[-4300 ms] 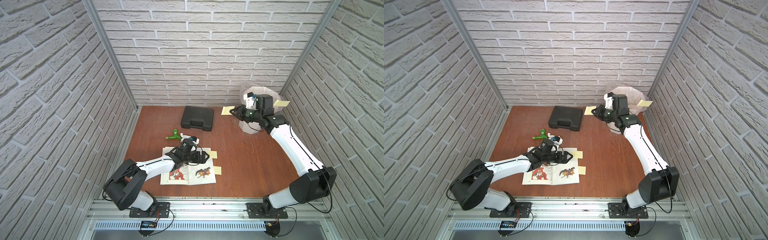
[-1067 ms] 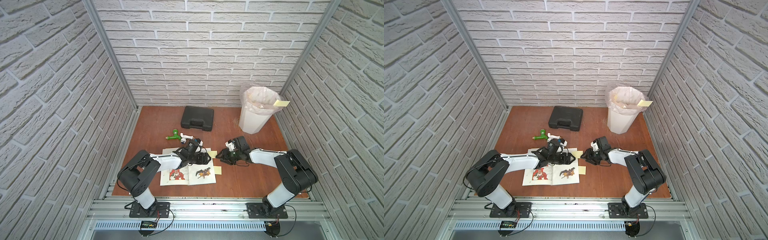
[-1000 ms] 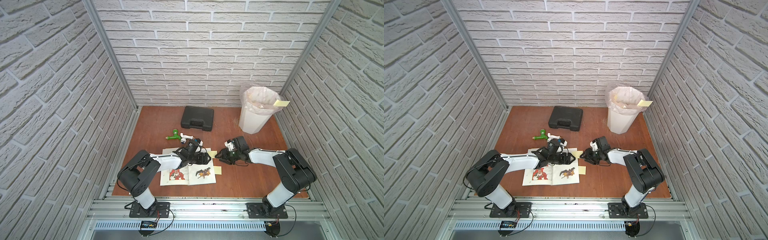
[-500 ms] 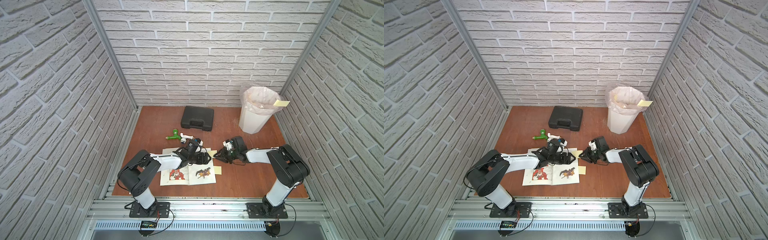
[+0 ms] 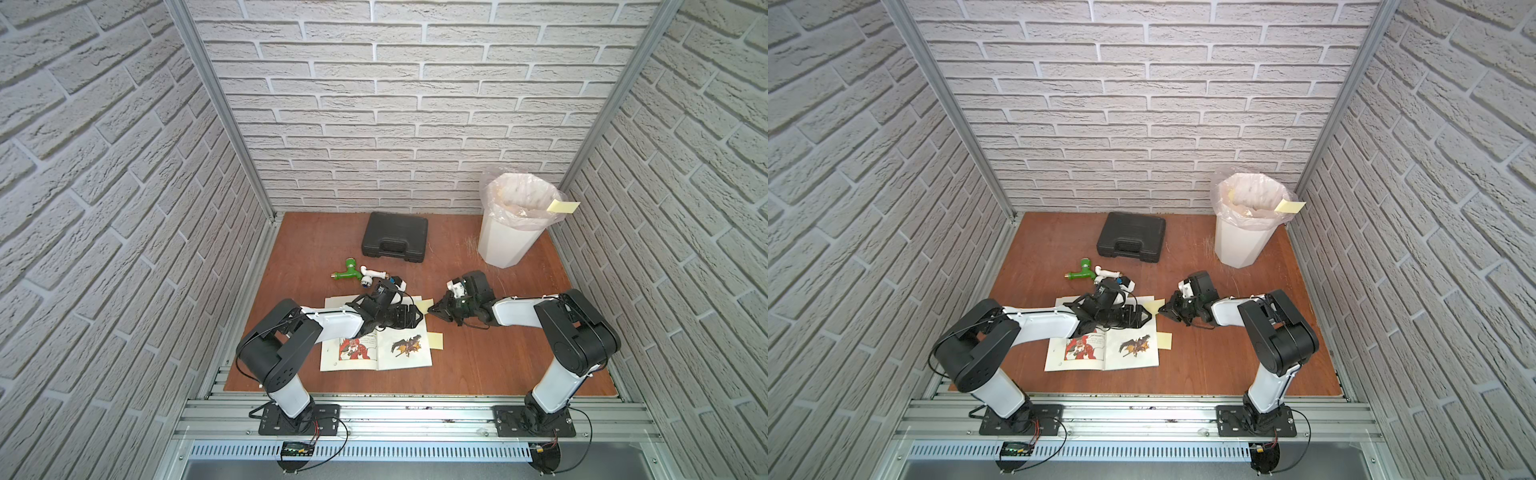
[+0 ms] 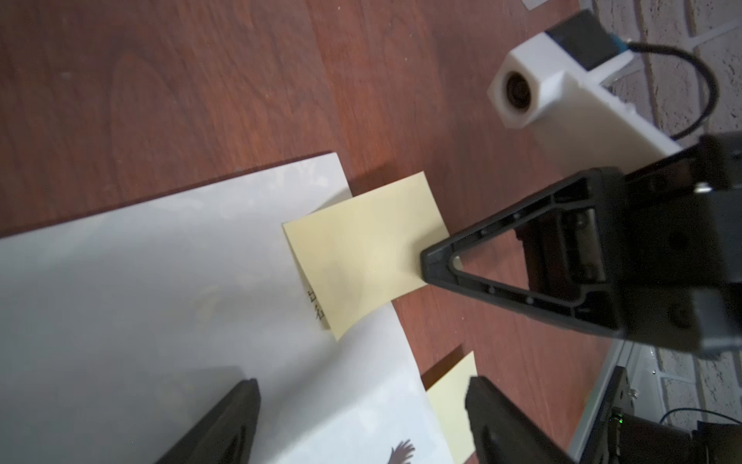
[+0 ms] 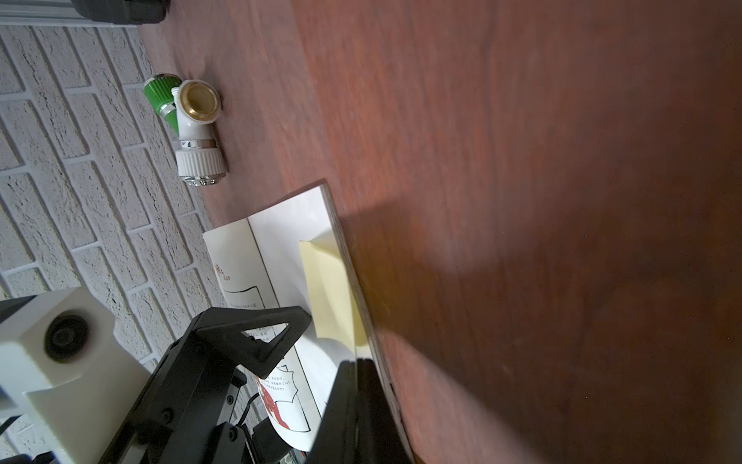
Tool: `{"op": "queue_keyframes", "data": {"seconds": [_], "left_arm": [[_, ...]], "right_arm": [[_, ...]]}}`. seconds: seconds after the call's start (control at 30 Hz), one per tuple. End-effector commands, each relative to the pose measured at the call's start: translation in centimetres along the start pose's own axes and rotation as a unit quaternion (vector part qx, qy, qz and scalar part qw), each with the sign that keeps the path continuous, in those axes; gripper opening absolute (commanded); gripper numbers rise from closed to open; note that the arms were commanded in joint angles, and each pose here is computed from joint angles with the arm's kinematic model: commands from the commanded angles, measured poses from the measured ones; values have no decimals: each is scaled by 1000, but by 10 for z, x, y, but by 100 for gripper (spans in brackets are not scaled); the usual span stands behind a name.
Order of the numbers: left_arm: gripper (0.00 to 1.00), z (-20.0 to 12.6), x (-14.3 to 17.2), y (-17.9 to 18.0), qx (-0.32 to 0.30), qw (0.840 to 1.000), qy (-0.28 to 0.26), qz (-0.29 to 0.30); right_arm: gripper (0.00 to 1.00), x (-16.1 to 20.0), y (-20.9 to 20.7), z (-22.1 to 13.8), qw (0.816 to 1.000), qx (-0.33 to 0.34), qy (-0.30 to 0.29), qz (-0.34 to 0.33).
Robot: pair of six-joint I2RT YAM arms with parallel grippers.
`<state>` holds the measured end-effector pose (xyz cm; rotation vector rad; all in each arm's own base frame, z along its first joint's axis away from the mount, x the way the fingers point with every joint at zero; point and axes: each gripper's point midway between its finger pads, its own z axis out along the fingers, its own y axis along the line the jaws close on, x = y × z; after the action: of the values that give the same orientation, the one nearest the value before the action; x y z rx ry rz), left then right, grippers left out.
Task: Peel off the used sticky note
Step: Tear off the note from the book.
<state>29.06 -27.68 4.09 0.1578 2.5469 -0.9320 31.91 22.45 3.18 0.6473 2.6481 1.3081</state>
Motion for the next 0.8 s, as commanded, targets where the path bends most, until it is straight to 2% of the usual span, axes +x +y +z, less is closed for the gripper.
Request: {"op": "queue_keyframes", "data": {"seconds": [0.0, 0.4, 0.77], "left_arm": [[85, 6, 23, 24, -29, 999, 33, -19], [86, 6, 26, 23, -22, 999, 32, -17], [91, 1, 21, 13, -2, 1000, 21, -9]], "right_arm": [[3, -3, 26, -10, 999, -28, -16, -23], [3, -12, 61, -39, 996, -23, -46, -70], [3, -26, 112, -105, 983, -11, -114, -144]]}}
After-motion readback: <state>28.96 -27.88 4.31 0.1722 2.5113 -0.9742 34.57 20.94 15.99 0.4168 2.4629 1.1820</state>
